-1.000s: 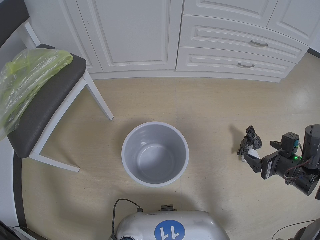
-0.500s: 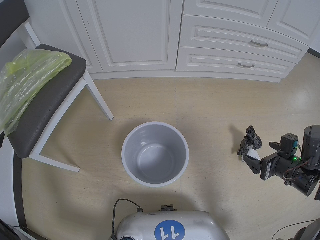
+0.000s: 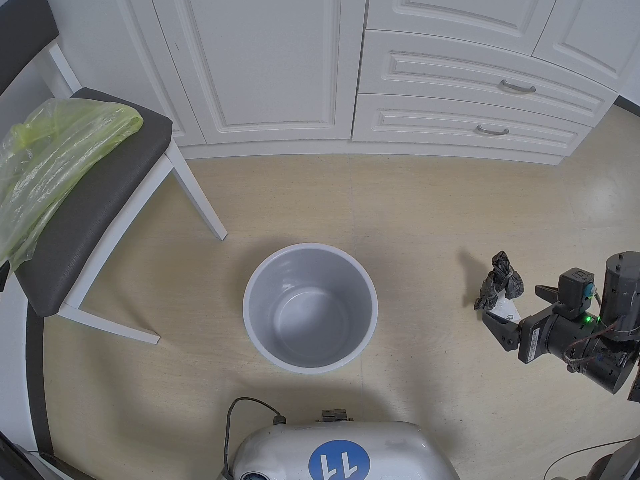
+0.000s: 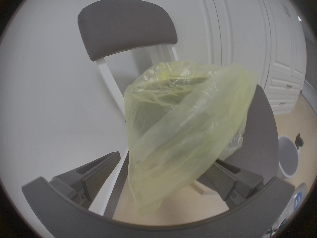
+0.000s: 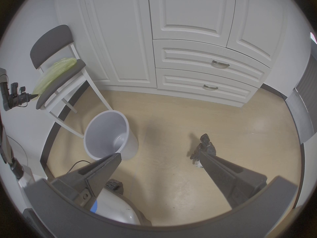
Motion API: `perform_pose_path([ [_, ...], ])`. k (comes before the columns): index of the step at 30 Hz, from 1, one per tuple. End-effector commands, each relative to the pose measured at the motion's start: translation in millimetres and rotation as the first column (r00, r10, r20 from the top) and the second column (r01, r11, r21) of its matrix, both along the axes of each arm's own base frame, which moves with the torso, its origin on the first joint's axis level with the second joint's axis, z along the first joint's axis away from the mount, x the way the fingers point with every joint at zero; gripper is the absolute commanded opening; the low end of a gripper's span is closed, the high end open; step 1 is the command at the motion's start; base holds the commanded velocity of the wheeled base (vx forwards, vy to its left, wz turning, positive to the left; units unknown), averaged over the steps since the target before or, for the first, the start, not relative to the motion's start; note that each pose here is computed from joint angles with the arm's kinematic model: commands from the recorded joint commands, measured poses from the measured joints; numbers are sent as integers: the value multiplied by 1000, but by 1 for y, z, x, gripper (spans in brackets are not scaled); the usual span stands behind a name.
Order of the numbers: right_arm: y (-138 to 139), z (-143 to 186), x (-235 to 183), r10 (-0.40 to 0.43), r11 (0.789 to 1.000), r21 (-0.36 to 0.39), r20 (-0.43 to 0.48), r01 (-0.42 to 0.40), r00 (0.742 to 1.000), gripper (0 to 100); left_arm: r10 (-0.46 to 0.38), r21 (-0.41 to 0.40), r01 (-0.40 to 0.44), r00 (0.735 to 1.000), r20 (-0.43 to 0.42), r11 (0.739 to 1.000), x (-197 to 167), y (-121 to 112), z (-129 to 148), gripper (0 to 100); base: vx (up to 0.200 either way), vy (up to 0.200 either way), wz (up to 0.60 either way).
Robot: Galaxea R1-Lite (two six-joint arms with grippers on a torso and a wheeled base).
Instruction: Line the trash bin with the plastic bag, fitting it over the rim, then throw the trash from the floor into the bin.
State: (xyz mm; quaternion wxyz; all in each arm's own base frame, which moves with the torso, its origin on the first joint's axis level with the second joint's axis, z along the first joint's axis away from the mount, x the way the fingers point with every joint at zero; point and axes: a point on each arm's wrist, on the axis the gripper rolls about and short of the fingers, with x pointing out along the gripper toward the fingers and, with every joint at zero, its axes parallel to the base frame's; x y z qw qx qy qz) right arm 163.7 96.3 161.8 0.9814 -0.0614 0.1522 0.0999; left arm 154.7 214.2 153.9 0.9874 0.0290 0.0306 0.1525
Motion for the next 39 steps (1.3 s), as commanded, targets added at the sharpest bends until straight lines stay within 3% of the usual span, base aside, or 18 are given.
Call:
perform_pose_path([
  [1, 0, 0, -1, 17, 1000, 4, -4, -17, 1000, 100, 6, -15, -5, 999, 43, 1000, 2, 3, 5, 100, 0, 0, 0],
  [19, 0, -1, -1, 18, 1000, 3, -5, -18, 1000, 100, 31, -7, -31, 998, 54, 999, 7, 11, 6, 100, 0, 0, 0],
  [28, -1, 1, -3, 20, 1000, 10, 5, -20, 1000, 100, 23, 78, -26, 999, 33, 997, 6, 10, 9, 100, 0, 0, 0],
  [39, -1, 0, -3, 21, 1000, 8, 1, -21, 1000, 100, 29, 90, -29, 1000, 4, 996, 6, 10, 0, 100, 0, 0, 0],
])
